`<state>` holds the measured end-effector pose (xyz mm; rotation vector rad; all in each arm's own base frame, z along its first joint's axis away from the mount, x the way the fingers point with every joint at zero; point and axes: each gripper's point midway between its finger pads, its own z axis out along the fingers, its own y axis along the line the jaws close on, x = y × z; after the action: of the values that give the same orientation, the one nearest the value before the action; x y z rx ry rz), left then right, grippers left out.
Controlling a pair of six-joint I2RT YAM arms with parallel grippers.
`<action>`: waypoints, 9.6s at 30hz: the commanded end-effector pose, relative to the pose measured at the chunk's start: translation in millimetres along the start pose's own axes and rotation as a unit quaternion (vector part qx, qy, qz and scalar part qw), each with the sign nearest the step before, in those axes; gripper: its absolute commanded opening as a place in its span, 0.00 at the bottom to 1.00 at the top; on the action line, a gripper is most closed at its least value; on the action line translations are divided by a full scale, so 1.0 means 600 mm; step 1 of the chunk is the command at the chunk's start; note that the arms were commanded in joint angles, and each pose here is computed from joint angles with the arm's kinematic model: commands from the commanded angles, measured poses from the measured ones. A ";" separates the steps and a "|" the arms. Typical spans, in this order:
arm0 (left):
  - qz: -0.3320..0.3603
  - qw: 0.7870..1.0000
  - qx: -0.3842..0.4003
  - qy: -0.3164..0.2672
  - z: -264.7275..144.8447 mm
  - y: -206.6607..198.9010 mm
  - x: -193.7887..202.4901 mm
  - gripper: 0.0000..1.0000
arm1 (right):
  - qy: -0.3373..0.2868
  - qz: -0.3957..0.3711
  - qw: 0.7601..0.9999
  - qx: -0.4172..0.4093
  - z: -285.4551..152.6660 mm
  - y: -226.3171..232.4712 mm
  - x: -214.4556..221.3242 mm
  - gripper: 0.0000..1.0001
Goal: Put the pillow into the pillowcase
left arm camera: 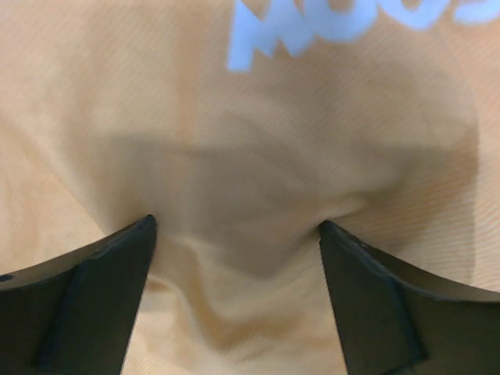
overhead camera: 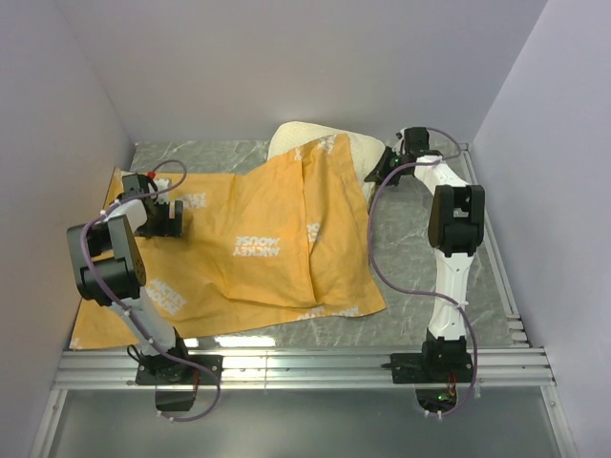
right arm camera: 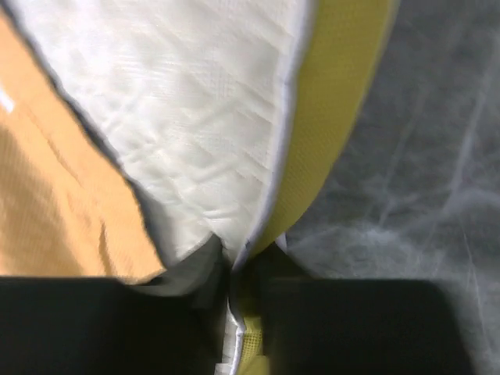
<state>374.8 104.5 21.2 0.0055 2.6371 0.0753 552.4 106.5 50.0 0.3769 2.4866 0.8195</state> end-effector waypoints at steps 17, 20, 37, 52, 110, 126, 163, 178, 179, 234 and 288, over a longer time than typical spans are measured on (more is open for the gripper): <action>-0.023 0.988 -0.137 0.064 0.111 0.155 -0.072 0.27 | -0.197 -0.114 0.949 0.218 -0.353 -0.161 -0.223 0.00; -0.008 0.986 -0.159 0.055 0.109 0.175 -0.093 0.29 | -0.209 -0.143 0.924 0.286 -0.402 -0.188 -0.231 0.00; 0.060 0.994 0.055 -0.079 -0.011 0.036 -0.200 0.86 | 0.145 -0.252 0.918 0.270 -0.512 -0.218 0.199 0.67; 0.114 0.977 0.153 -0.094 -0.084 -0.107 -0.206 0.89 | 0.015 -0.753 0.658 -0.012 -0.438 0.058 0.204 1.00; 0.142 0.984 0.052 -0.091 -0.002 -0.483 -0.163 0.64 | -0.070 -0.528 0.835 -0.139 -0.442 0.144 0.202 0.00; 0.248 0.958 0.135 -0.046 -0.094 -0.528 -0.058 0.78 | -0.048 -0.532 0.836 -0.127 -0.420 0.111 0.220 0.00; 0.261 0.956 0.084 -0.099 -0.165 -0.530 -0.059 0.73 | -0.077 -0.481 0.868 -0.097 -0.440 0.092 0.165 0.00; 0.245 0.969 0.040 0.013 -0.040 -0.490 0.008 0.65 | -0.065 -0.490 0.865 -0.086 -0.436 0.075 0.174 0.00; 0.240 0.970 0.036 0.015 -0.039 -0.479 0.007 0.63 | -0.065 -0.491 0.864 -0.086 -0.435 0.076 0.174 0.00; 0.160 0.955 0.200 -0.152 -0.281 -0.474 -0.134 0.00 | 0.277 -0.675 0.649 -0.217 -0.214 0.242 0.445 0.00; 0.422 0.727 0.541 -0.001 -0.472 -0.516 0.076 0.00 | 0.012 -0.379 0.923 -0.069 -0.036 0.293 0.152 0.00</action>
<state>249.3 -214.7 208.1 1.4330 2.0859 -0.8651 430.3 277.3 90.0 -0.7954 2.4771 0.7428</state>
